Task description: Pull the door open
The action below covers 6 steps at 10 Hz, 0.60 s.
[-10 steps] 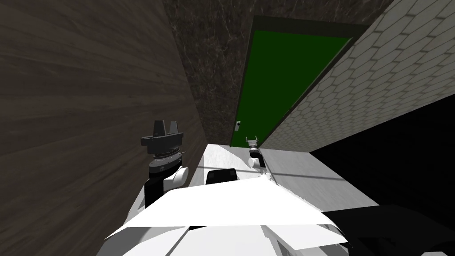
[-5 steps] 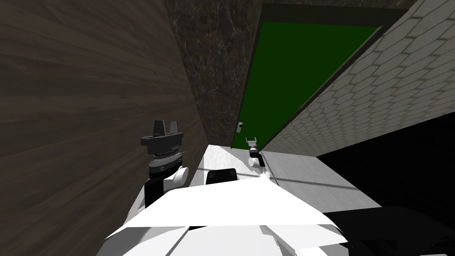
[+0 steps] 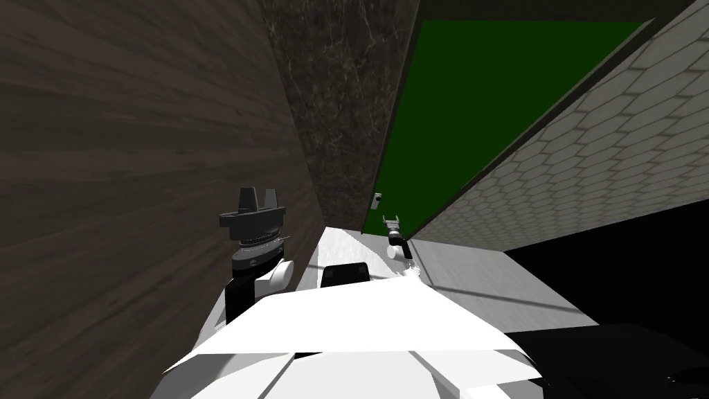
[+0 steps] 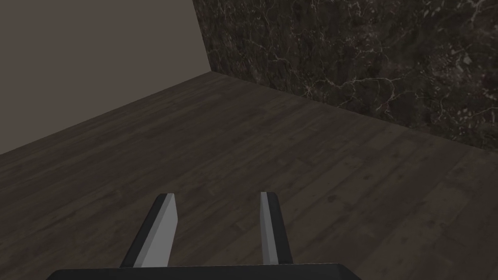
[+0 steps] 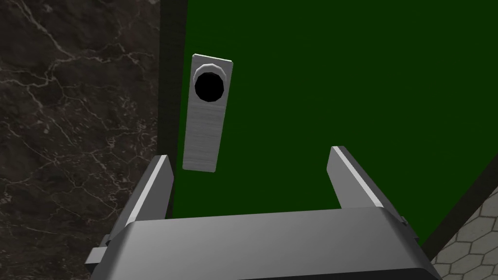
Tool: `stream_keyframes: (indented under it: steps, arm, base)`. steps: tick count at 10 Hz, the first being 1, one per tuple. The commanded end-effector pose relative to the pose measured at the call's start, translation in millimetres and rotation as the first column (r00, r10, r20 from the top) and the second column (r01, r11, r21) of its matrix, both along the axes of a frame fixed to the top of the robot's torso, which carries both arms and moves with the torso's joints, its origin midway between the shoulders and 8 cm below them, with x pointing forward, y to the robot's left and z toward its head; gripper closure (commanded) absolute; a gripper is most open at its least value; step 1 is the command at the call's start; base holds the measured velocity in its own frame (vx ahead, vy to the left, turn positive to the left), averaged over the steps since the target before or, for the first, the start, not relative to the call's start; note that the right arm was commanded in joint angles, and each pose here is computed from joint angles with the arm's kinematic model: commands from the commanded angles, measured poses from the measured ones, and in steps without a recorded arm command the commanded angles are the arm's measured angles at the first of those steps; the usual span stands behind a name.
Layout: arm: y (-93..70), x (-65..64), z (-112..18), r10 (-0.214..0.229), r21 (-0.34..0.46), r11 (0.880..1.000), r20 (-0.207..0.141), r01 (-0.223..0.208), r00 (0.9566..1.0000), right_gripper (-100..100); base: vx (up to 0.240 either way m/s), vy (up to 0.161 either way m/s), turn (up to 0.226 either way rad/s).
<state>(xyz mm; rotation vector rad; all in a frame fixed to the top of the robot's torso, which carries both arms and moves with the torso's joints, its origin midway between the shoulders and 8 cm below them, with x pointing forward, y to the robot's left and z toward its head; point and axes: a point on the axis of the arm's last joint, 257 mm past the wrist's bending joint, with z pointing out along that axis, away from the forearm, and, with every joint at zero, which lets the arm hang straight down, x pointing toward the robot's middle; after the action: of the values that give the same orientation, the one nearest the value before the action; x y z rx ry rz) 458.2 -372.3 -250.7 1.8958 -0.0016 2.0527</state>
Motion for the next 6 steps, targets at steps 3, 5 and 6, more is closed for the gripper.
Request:
stream_keyframes:
  steps: [3, 5, 6]
  arm:
    - [-4.4, 2.4, -14.2, 0.002, 0.079, 0.997, -0.015, -0.001, 0.9999, -100]
    - [-7.7, 3.9, -23.9, 0.003, 0.131, 0.991, -0.025, 0.0, 0.9997, -100]
    - [-9.8, 4.7, -29.9, 0.003, 0.164, 0.986, -0.031, 0.002, 0.9995, -100]
  base:
    - [0.097, 0.003, 0.044]
    - [0.141, -0.028, 0.063]
    - [0.165, -0.028, 0.054]
